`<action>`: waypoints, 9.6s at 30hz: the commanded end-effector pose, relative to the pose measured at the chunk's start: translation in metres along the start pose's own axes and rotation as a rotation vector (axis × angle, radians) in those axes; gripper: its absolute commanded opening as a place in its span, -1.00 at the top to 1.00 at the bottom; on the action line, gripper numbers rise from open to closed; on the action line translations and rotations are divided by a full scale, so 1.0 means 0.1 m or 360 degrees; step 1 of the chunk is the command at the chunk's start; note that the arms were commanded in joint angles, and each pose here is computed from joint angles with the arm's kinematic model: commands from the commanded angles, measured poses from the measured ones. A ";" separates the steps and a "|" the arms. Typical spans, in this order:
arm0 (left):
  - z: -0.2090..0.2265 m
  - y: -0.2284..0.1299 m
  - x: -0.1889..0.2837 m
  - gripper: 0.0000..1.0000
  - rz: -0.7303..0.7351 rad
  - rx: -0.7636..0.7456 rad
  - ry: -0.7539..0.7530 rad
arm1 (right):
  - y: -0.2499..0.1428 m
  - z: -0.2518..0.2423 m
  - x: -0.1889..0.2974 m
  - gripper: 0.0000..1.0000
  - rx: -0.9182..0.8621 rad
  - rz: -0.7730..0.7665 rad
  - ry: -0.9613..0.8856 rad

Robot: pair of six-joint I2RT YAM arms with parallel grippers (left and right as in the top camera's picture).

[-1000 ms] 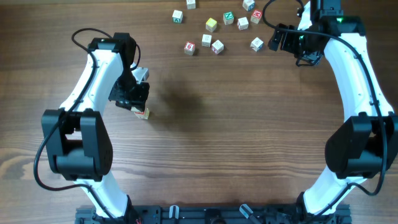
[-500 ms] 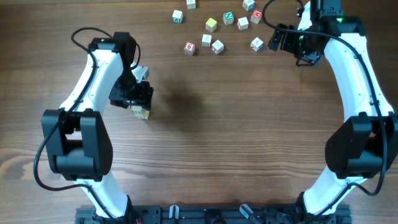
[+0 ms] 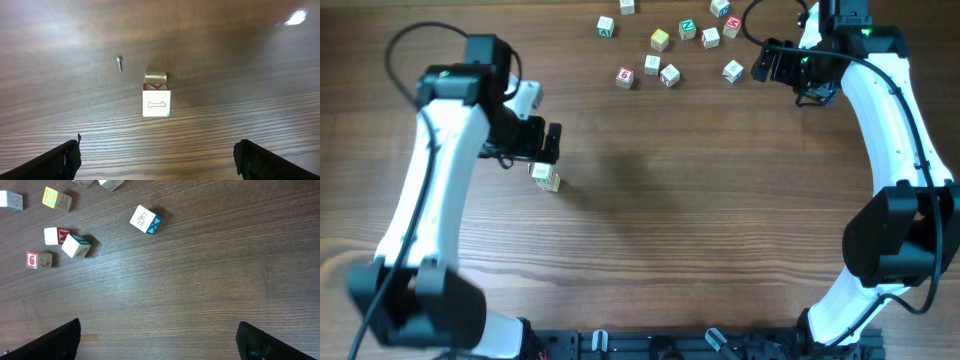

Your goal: Form a tower

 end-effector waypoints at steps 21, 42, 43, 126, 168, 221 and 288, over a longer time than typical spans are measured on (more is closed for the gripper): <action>0.05 -0.24 -1.23 -1.00 0.0158 0.0082 -0.0035 | -0.01 -0.02 -0.06 -0.99 0.0002 0.0016 -0.0031; 0.09 -0.17 -1.49 -0.85 0.0171 -0.0059 -0.0038 | -0.01 -0.02 -0.06 -0.99 0.0003 0.0014 -0.0030; 0.09 -0.17 -1.49 -0.75 0.0172 -0.0069 -0.0038 | -0.01 -0.02 -0.06 -0.99 0.0003 0.0014 -0.0030; 0.23 0.23 -0.55 -1.00 -0.0296 0.1334 0.0021 | -0.01 -0.02 -0.06 -1.00 0.0003 0.0016 -0.0030; 0.15 -0.24 -1.01 -1.00 0.0327 0.2115 0.0359 | -0.02 -0.02 -0.06 -0.99 0.0001 0.0020 -0.0031; 0.12 -0.32 -1.53 0.07 0.0244 0.2220 0.0243 | -0.02 -0.02 -0.06 -1.00 0.0001 0.0020 -0.0031; 0.08 -0.29 -1.54 0.26 0.0251 0.2466 0.0208 | -0.02 -0.02 -0.06 -0.99 0.0001 0.0020 -0.0032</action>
Point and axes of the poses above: each gripper's point midway between its finger pads, its own x axis back along the fingers, its own z axis along the line the jaws close on, y = z × x, the point moved 2 cm from there along x, back along the fingers, and after that the axes turned 1 degree about -x, right-handed, at the moved point
